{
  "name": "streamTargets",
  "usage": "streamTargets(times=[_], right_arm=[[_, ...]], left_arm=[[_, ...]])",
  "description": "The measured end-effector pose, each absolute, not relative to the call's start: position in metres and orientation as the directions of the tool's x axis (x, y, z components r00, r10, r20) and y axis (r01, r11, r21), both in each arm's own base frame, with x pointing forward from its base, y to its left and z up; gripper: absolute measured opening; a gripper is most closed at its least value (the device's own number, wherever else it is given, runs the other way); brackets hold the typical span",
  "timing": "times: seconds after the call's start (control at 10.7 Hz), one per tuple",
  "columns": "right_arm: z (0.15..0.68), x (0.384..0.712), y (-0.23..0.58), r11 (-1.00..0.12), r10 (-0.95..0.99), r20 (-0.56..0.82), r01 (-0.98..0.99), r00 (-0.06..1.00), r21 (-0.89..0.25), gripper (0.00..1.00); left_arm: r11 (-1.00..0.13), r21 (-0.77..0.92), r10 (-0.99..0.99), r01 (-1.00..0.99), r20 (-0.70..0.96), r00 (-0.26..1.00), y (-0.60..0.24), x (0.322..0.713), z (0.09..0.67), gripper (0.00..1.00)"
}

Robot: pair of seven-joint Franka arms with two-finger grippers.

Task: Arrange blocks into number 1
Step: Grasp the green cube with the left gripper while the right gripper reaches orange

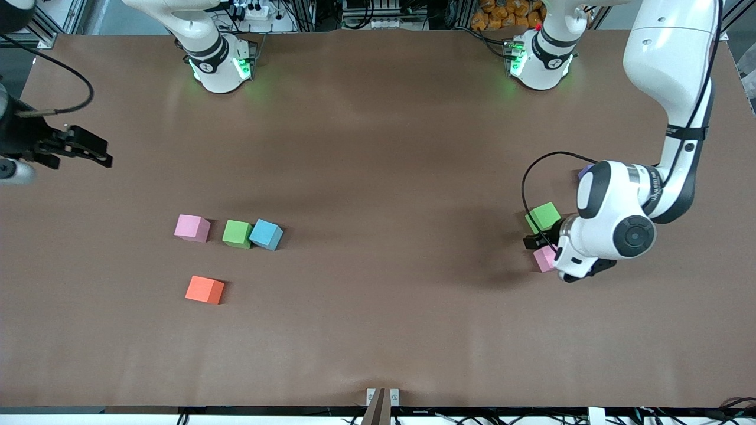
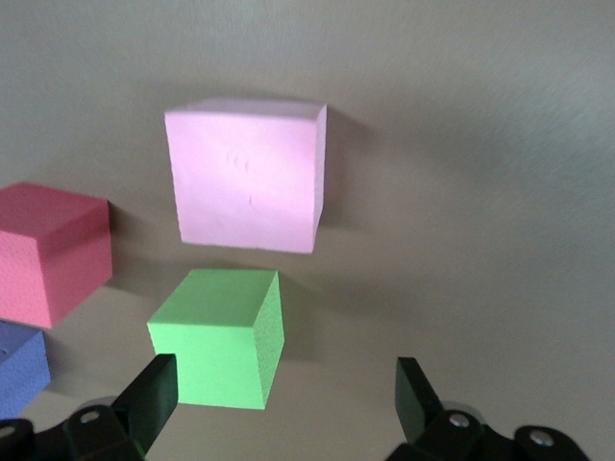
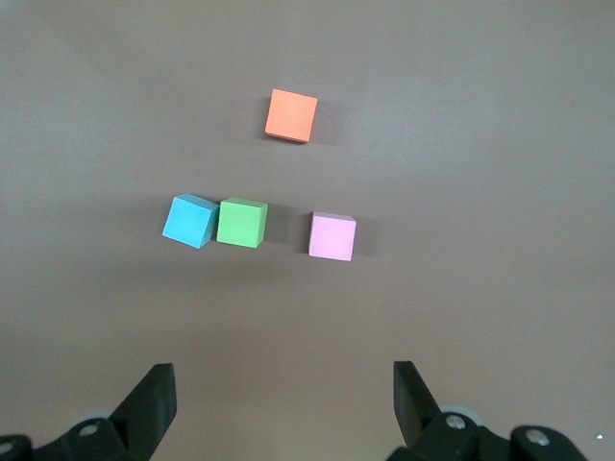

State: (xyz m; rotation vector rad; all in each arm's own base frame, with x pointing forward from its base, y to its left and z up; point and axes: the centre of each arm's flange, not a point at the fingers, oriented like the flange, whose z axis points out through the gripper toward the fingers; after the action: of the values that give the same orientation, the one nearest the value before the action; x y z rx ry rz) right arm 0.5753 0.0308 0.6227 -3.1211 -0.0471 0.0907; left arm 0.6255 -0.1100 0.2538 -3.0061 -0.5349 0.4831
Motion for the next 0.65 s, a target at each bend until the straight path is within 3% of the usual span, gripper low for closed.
streamTargets(times=[0.65], right_arm=[[0.575,0.606,0.074,-0.995,0.095,-0.057,0.092,0.994,-0.042,1.0]], left_arm=[[-0.925,-0.135,0.38,0.355,-0.297,0.876,-0.074,0.593,0.227,1.0]])
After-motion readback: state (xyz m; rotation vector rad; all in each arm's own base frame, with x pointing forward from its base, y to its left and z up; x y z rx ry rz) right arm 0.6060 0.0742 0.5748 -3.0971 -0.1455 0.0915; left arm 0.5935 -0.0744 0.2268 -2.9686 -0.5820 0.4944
